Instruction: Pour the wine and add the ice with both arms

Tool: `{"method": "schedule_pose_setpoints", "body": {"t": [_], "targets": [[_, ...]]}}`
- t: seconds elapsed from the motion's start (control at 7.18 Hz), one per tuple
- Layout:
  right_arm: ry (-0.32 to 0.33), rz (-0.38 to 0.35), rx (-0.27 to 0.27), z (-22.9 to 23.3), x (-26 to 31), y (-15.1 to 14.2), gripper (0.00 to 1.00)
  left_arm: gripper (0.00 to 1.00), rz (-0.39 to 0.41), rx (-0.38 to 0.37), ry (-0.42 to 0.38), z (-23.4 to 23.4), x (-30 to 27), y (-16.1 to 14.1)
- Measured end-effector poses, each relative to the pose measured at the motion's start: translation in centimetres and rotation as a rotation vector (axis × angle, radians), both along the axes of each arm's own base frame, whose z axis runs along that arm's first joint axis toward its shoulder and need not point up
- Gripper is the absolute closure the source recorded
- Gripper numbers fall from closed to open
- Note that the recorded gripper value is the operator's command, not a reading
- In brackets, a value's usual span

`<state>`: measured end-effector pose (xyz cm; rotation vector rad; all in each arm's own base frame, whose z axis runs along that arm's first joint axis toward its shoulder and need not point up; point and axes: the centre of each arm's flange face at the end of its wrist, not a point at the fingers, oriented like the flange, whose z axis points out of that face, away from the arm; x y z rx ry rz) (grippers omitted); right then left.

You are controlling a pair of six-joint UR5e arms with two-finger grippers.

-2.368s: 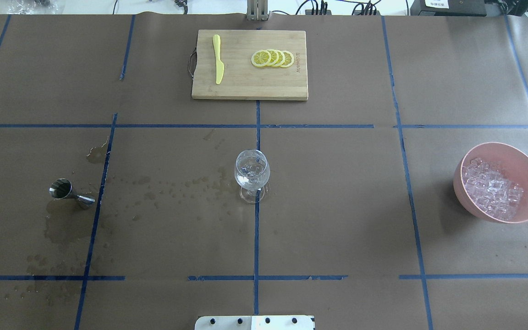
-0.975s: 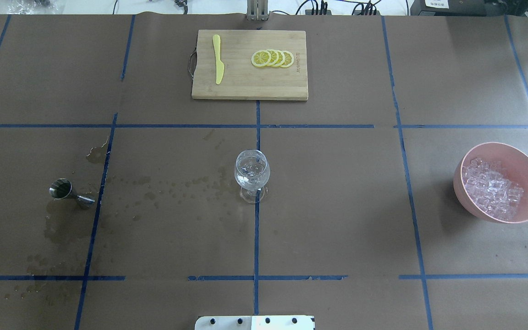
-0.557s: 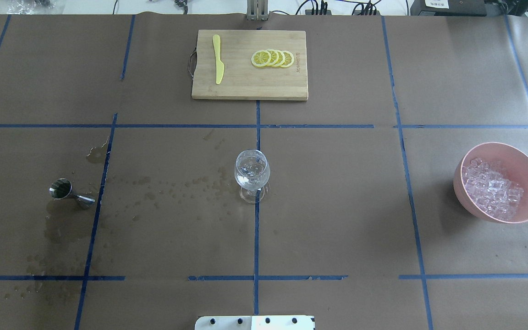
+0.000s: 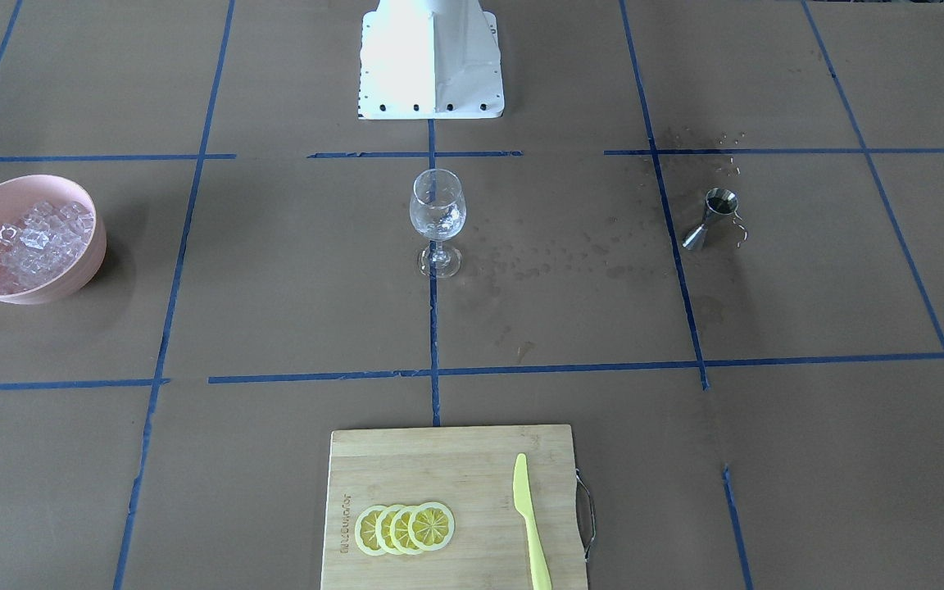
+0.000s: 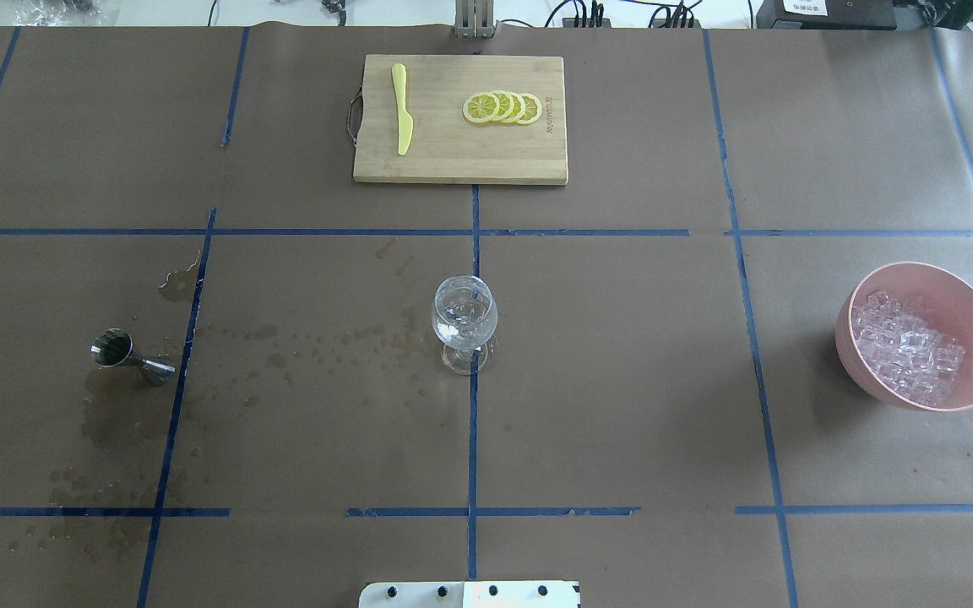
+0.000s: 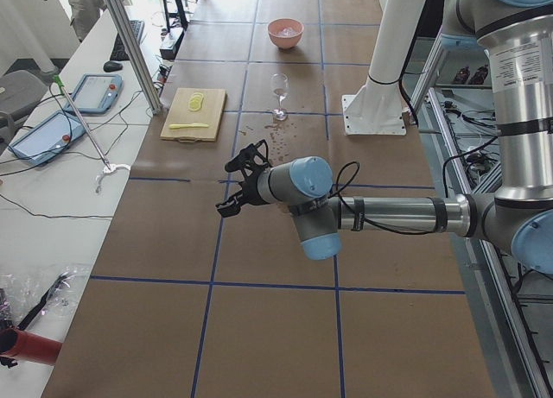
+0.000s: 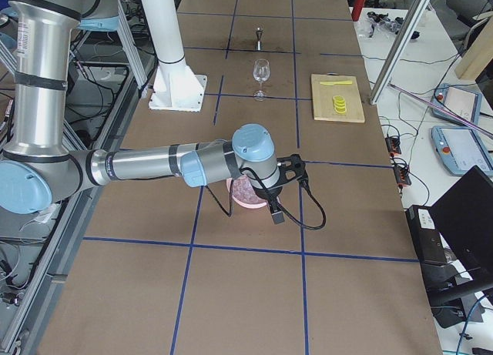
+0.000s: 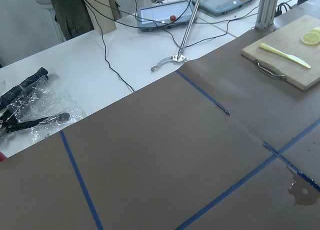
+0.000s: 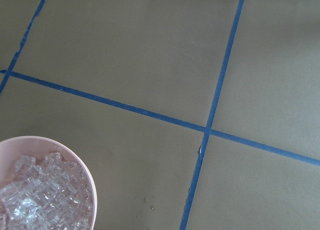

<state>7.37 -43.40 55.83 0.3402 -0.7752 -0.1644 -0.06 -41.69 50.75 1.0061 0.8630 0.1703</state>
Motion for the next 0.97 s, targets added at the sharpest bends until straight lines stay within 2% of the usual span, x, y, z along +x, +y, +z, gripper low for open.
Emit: {"method": "schedule_pose_setpoints", "body": {"t": [0.28,0.56,0.97], "targets": [[-0.002,0.001,-0.005,0.2,0.0,0.2,0.0,0.0,-0.047,-0.017,0.103,-3.8,8.1,0.9],[-0.003,0.003,-0.008,0.3,0.0,0.4,0.0,0.0,-0.14,-0.037,0.176,-4.8,16.0,3.4],[-0.004,0.004,-0.007,0.2,0.0,0.6,0.0,0.0,-0.299,-0.022,0.188,-4.4,24.8,8.7]]}}
